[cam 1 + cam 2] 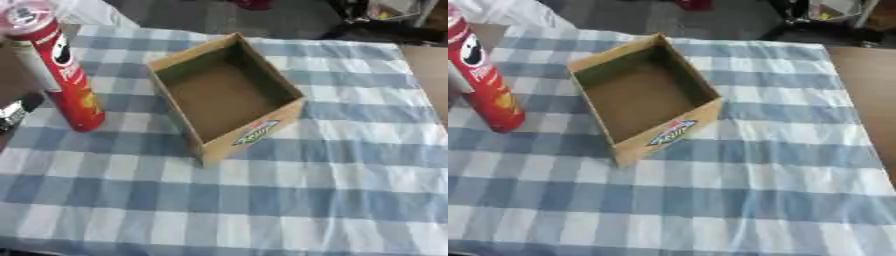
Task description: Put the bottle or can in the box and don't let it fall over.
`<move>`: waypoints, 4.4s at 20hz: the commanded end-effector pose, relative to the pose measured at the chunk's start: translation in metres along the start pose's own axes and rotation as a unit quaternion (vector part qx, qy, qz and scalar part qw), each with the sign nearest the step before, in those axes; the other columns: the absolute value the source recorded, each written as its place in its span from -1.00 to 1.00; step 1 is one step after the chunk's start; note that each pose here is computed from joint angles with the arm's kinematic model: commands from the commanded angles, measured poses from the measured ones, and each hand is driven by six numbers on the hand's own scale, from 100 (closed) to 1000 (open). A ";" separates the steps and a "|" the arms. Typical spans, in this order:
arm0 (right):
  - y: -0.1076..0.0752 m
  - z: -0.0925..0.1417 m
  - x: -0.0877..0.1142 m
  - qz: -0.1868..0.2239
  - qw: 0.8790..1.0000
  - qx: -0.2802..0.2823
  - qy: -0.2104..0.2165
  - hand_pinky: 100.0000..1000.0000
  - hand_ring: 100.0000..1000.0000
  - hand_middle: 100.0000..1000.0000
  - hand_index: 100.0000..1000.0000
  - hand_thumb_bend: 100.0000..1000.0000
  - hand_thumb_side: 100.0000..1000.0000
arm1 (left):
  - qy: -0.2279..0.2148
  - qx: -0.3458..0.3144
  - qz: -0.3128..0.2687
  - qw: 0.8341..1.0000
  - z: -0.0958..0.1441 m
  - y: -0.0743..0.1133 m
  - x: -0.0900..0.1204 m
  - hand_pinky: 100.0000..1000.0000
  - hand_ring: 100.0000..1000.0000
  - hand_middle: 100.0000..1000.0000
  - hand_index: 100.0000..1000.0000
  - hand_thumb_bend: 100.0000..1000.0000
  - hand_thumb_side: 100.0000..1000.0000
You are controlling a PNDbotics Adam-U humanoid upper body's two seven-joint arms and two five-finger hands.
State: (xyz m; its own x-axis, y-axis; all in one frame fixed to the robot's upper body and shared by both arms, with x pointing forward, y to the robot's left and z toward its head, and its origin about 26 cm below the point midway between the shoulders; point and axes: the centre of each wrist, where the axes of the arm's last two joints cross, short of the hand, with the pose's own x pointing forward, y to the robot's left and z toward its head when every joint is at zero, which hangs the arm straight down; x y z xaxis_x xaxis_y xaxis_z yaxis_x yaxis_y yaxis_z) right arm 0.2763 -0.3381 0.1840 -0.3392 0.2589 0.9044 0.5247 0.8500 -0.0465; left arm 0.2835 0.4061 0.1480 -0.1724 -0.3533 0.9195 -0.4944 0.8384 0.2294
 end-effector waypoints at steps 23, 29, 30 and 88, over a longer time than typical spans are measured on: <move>0.002 -0.002 0.009 -0.004 1.000 0.012 -0.012 0.72 1.00 0.61 0.49 -1.00 0.49 | 0.020 -0.067 0.001 0.998 -0.044 0.002 -0.007 1.00 1.00 0.78 0.67 0.95 -0.62; 0.003 -0.002 0.009 -0.005 1.000 0.013 -0.010 0.72 1.00 0.61 0.49 -1.00 0.49 | -0.003 -0.094 0.005 0.996 -0.051 -0.002 0.001 1.00 1.00 0.78 0.67 0.95 -0.62; 0.003 -0.002 0.009 -0.005 1.000 0.013 -0.010 0.72 1.00 0.61 0.49 -1.00 0.49 | -0.004 -0.095 0.005 0.995 -0.052 -0.002 0.001 1.00 1.00 0.78 0.67 0.95 -0.62; 0.014 -0.003 0.014 -0.019 0.999 0.048 -0.006 0.72 1.00 0.62 0.49 -1.00 0.55 | -0.198 -0.263 0.142 0.934 -0.065 -0.165 0.198 1.00 0.07 -0.33 -0.34 -0.13 -1.00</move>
State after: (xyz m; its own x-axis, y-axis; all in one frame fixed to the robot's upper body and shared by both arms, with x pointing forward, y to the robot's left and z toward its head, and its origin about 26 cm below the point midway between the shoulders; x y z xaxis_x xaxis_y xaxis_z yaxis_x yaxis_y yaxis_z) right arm 0.2829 -0.3237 0.1870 -0.3409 0.2123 0.9158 0.4413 0.8963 -0.0435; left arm 0.3890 0.2311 0.3017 -0.5532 -0.1225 0.8240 0.0769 0.9774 0.1969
